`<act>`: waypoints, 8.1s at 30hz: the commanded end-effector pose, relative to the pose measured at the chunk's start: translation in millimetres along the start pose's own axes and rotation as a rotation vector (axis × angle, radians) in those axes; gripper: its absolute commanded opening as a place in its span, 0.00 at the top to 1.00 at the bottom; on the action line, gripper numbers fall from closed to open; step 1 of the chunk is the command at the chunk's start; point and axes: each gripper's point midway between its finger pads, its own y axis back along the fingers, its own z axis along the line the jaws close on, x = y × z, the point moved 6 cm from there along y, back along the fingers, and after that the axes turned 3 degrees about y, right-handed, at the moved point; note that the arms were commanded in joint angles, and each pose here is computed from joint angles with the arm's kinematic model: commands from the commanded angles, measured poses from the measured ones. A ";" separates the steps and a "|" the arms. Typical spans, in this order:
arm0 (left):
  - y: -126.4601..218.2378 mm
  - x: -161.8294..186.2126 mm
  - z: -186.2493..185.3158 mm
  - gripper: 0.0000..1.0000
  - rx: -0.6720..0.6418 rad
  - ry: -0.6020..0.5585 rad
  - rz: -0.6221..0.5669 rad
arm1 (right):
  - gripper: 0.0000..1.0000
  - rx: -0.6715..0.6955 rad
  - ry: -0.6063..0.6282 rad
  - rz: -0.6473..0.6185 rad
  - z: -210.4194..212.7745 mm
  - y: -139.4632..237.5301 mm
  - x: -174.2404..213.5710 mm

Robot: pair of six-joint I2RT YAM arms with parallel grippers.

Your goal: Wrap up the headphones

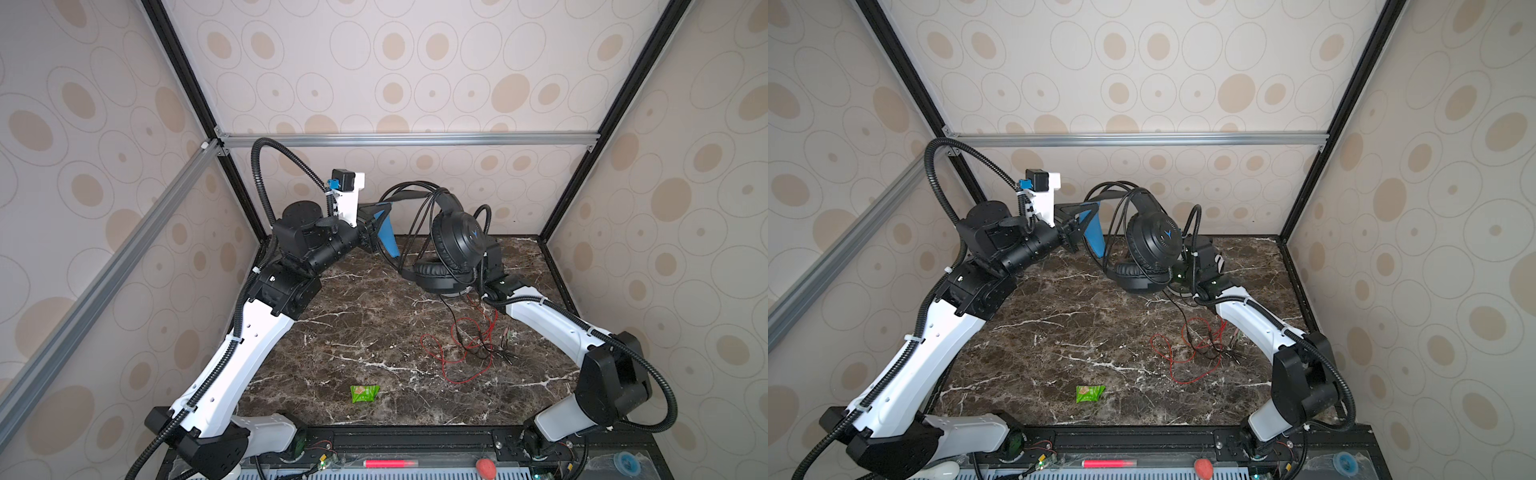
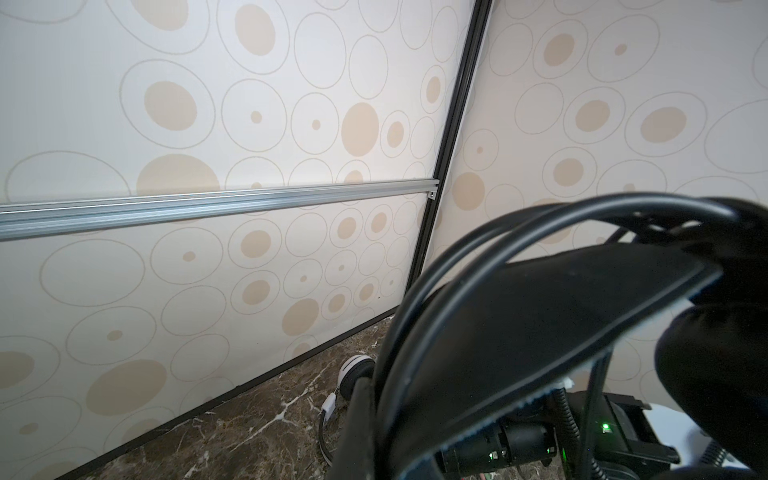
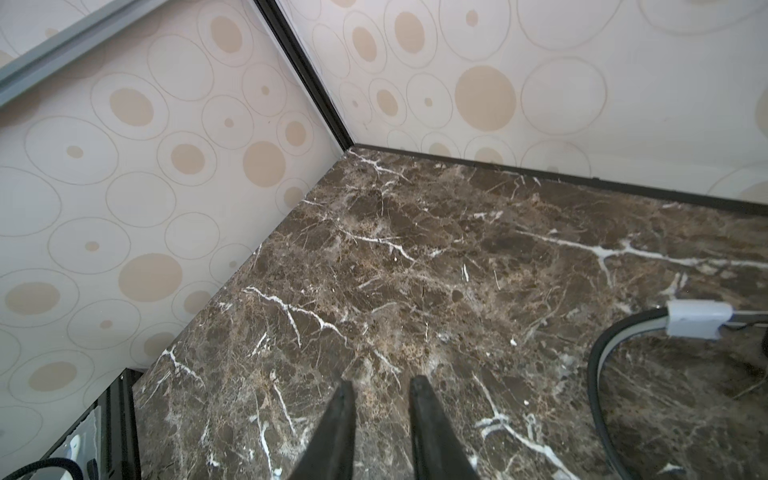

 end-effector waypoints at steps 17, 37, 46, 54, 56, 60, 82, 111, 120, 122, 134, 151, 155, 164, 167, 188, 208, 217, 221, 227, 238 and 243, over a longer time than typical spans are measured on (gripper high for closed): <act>44.4 -64.8 27.4 1.00 -0.314 0.201 -0.350 | 1.00 0.012 -0.065 0.119 -9.5 -7.3 56.8; 3.1 -41.7 106.6 1.00 -0.736 0.429 -0.397 | 1.00 0.190 0.346 0.393 69.7 23.5 107.0; -20.3 1.0 132.5 1.00 -0.822 0.434 -0.319 | 1.00 0.168 0.543 0.429 104.8 25.3 102.0; -23.0 36.9 145.0 1.00 -0.876 0.432 -0.251 | 1.00 0.129 0.626 0.417 127.3 20.6 88.3; -20.7 43.2 147.3 1.00 -0.895 0.417 -0.239 | 1.00 0.116 0.643 0.404 133.1 22.6 82.9; -19.2 58.4 152.9 1.00 -0.940 0.361 -0.198 | 1.00 0.097 0.704 0.381 147.6 29.6 65.2; -13.2 146.9 127.8 1.00 -0.898 -0.110 0.212 | 1.00 0.187 0.899 0.294 167.9 43.9 -20.6; 16.8 166.3 86.3 1.00 -0.480 -0.366 0.457 | 0.98 0.477 1.108 0.414 111.5 46.7 -52.4; 17.7 147.3 71.5 1.00 -0.381 -0.430 0.478 | 0.93 0.488 1.152 0.426 89.1 61.1 -52.3; 16.9 144.1 68.4 1.00 -0.358 -0.434 0.483 | 0.92 0.488 1.142 0.423 84.0 66.4 -54.6; 11.3 131.8 47.6 1.00 -0.210 -0.353 0.463 | 0.93 0.516 0.933 0.396 50.1 66.1 -55.7; 13.5 75.4 19.0 1.00 -0.108 -0.253 0.301 | 0.85 0.379 0.626 0.259 33.1 58.9 -55.2; 13.8 51.1 9.4 1.00 -0.075 -0.232 0.230 | 0.85 0.370 0.564 0.227 29.2 59.0 -51.6; 10.9 15.5 -4.0 1.00 -0.026 -0.210 0.141 | 0.80 0.251 0.422 0.068 38.0 65.6 -55.7; 10.7 7.7 -7.0 1.00 -0.014 -0.185 0.115 | 0.76 0.217 0.378 0.030 39.4 71.1 -56.4; -4.8 -28.0 -16.0 1.00 0.025 -0.054 0.041 | 0.45 0.174 0.299 -0.049 42.1 110.2 -37.7; 0.4 -50.9 -22.2 1.00 0.030 -0.031 -0.014 | 0.21 0.172 0.284 -0.035 39.4 123.7 -37.7; 0.8 -59.1 -27.6 1.00 0.062 -0.026 -0.025 | 0.15 0.190 0.312 -0.014 49.5 154.9 -24.4; 1.1 -61.9 -28.3 1.00 0.065 -0.019 -0.034 | 0.13 0.156 0.304 0.008 50.9 152.2 -16.5; 2.1 -70.0 -30.7 1.00 0.069 -0.014 -0.051 | 0.08 0.130 0.290 -0.004 50.9 148.1 -12.6; 2.6 -79.8 -35.5 1.00 0.096 -0.012 -0.073 | 0.07 0.115 0.285 0.078 39.1 129.4 10.8; 2.4 -81.2 -37.2 1.00 0.111 -0.005 -0.079 | 0.06 0.132 0.280 0.095 32.2 123.4 18.8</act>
